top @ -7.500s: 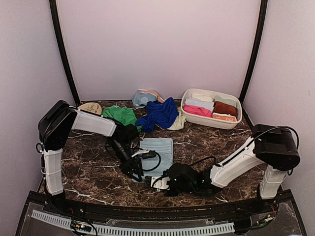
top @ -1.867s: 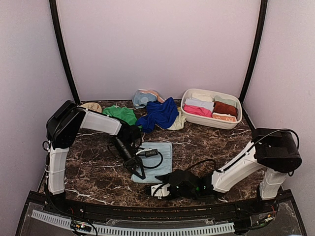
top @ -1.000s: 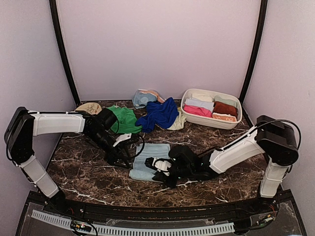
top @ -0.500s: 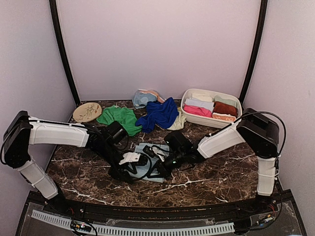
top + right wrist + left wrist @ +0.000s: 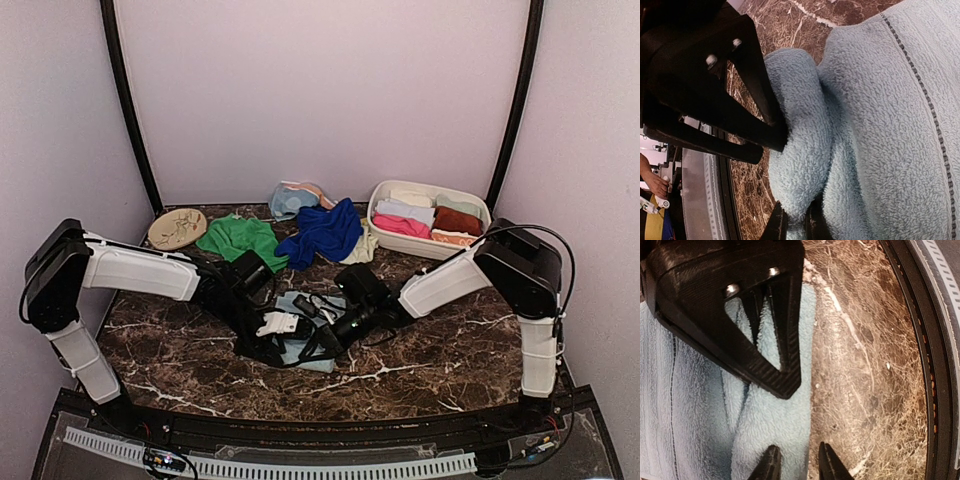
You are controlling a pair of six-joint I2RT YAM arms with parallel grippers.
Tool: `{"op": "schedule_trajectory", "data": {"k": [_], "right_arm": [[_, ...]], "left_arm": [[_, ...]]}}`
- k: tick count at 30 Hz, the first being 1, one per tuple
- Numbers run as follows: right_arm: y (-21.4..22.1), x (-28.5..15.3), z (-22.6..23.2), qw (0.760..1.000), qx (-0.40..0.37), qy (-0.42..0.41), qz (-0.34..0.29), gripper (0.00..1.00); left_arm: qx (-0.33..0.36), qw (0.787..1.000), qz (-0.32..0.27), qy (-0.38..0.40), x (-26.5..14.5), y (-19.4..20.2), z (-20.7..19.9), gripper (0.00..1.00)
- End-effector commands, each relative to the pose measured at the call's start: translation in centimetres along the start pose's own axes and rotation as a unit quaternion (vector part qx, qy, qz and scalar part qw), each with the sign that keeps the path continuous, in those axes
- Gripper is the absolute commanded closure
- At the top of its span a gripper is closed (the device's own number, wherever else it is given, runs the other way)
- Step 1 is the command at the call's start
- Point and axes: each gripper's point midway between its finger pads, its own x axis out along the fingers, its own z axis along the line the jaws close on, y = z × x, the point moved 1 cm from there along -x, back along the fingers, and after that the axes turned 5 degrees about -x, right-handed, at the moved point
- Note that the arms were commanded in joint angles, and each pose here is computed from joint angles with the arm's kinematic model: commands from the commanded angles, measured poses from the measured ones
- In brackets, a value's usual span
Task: Roll the towels
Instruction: Roll the towel at the center of the board.
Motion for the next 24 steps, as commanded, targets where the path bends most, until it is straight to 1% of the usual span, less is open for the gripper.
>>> {"op": "schedule_trajectory", "data": {"k": [1,6,10,13,17,21,22,23,24], "right_arm": [[5.2,0.4,-1.9,0.993,0.093,0.024,0.066,0.98],[4.6,0.1,-1.7,0.994,0.092,0.017,0.055,0.96],[4.9,-0.2,-2.0,0.993,0.099,0.018,0.057,0.95],[4.6,-0.8,-2.0,0.994,0.092,0.024,0.047,0.88],[2.8,-2.4,-1.3,0.997,0.048,0.052,0.008,0.72],[1.4,-5.0,-1.4,0.992,0.000,0.116,-0.046,0.63],[1.0,-5.7,-1.2,0.990,-0.013,0.128,-0.061,0.58],[0.9,-6.3,-1.2,0.987,-0.023,0.143,-0.071,0.55],[0.7,-7.0,-1.1,0.984,-0.036,0.156,-0.084,0.54]], "left_arm": [[-0.016,0.999,0.038,-0.012,1.0,1.5,0.8,0.74],[-0.022,0.998,0.051,-0.020,1.5,2.3,1.3,0.72],[-0.017,0.998,0.060,-0.015,1.3,2.8,0.9,0.62],[-0.014,0.998,0.064,-0.016,1.4,3.4,0.7,0.59],[-0.043,0.996,0.077,0.000,1.9,4.2,1.1,0.63],[-0.084,0.994,0.073,0.019,1.8,4.2,1.7,0.70],[-0.093,0.993,0.072,0.023,1.8,4.2,1.8,0.72],[-0.100,0.992,0.073,0.029,1.8,4.3,1.8,0.74],[-0.107,0.991,0.072,0.035,1.8,4.3,1.8,0.75]]}}
